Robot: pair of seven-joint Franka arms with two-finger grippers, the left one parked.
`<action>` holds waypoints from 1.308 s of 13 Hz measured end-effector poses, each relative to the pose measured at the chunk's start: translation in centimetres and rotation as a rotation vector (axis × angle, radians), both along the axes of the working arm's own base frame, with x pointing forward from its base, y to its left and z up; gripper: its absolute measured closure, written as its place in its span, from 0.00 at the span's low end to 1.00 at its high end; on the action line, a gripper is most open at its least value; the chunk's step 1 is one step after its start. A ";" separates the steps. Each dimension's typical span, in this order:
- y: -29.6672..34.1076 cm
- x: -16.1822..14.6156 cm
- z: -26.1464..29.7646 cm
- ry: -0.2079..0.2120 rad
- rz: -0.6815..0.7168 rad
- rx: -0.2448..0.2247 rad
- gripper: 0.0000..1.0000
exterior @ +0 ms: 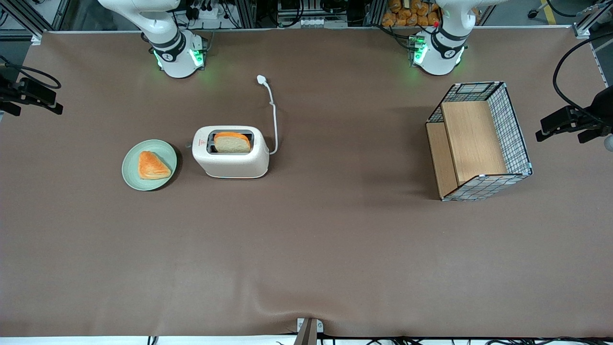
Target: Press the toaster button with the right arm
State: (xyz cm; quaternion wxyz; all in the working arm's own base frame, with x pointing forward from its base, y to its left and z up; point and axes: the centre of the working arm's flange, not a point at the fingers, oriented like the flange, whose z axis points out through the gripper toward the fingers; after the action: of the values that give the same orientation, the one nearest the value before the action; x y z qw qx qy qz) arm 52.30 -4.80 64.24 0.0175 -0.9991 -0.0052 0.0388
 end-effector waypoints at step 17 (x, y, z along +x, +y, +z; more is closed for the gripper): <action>3.4 0.3 -6.5 0.168 0.032 0.155 0.00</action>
State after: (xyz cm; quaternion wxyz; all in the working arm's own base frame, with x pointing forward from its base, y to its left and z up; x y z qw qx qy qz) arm 52.58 -1.39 57.77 0.0944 -0.9878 -0.0227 0.1219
